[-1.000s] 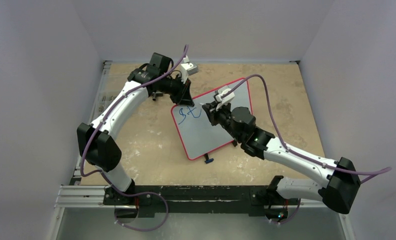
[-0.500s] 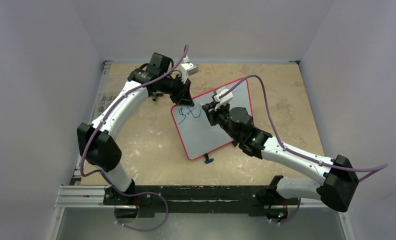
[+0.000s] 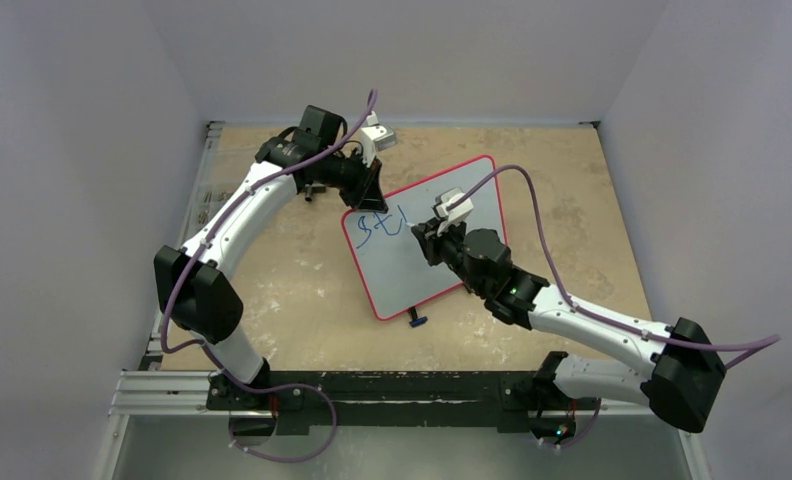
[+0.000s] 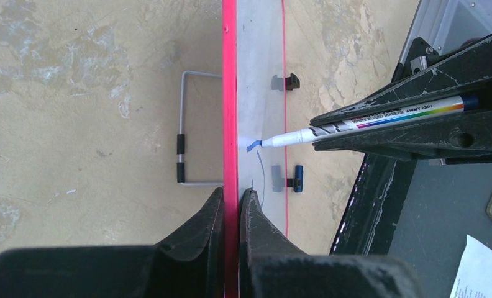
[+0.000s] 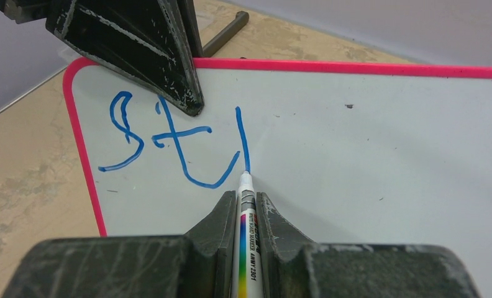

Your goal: Write a sentence on the whiteboard

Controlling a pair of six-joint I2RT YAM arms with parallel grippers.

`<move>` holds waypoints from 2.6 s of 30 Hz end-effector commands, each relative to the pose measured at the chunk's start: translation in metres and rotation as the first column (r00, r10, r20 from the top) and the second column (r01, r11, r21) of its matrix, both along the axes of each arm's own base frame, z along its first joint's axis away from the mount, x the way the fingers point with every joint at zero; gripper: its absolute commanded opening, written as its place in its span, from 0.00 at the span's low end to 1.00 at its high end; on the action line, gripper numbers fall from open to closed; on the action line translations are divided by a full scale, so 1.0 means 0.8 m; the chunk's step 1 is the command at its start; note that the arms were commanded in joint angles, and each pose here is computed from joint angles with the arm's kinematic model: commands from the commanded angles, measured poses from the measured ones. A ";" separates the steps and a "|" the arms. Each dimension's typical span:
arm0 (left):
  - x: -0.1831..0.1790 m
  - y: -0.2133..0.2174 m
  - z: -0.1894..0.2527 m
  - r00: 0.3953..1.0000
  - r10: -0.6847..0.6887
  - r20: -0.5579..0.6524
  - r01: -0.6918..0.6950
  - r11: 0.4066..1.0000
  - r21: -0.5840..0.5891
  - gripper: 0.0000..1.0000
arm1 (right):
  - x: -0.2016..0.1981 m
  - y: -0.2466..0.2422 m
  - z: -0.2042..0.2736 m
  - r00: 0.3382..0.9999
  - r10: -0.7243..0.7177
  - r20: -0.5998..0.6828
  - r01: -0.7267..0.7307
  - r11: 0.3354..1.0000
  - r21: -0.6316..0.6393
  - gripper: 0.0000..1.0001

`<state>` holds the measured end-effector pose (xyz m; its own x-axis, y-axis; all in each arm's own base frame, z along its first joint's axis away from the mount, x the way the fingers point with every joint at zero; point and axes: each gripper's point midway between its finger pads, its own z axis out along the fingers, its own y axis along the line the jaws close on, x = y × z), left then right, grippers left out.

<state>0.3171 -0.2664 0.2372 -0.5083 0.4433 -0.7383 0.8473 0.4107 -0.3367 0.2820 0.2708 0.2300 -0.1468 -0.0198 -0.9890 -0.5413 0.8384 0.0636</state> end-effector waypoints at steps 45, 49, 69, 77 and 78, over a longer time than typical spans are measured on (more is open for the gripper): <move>-0.015 0.012 -0.031 0.997 -0.068 0.021 0.065 0.990 0.128 0.00 | 0.022 -0.028 0.084 0.986 -0.140 0.088 0.135 0.989 0.059 0.00; -0.015 0.011 -0.031 0.997 -0.069 0.021 0.066 0.990 0.127 0.00 | 0.019 -0.041 0.087 0.981 -0.169 0.098 0.162 0.984 0.068 0.00; -0.015 0.012 -0.034 0.998 -0.067 0.018 0.064 0.989 0.133 0.00 | 0.042 -0.028 0.063 0.983 -0.168 0.078 0.166 0.986 0.030 0.00; -0.014 0.012 -0.034 0.998 -0.067 0.017 0.064 0.989 0.134 0.00 | 0.043 -0.016 0.054 0.989 -0.133 0.065 0.132 0.991 0.022 0.00; -0.014 0.012 -0.034 0.998 -0.067 0.018 0.064 0.989 0.134 0.00 | 0.043 -0.015 0.052 0.990 -0.128 0.065 0.127 0.992 0.022 0.00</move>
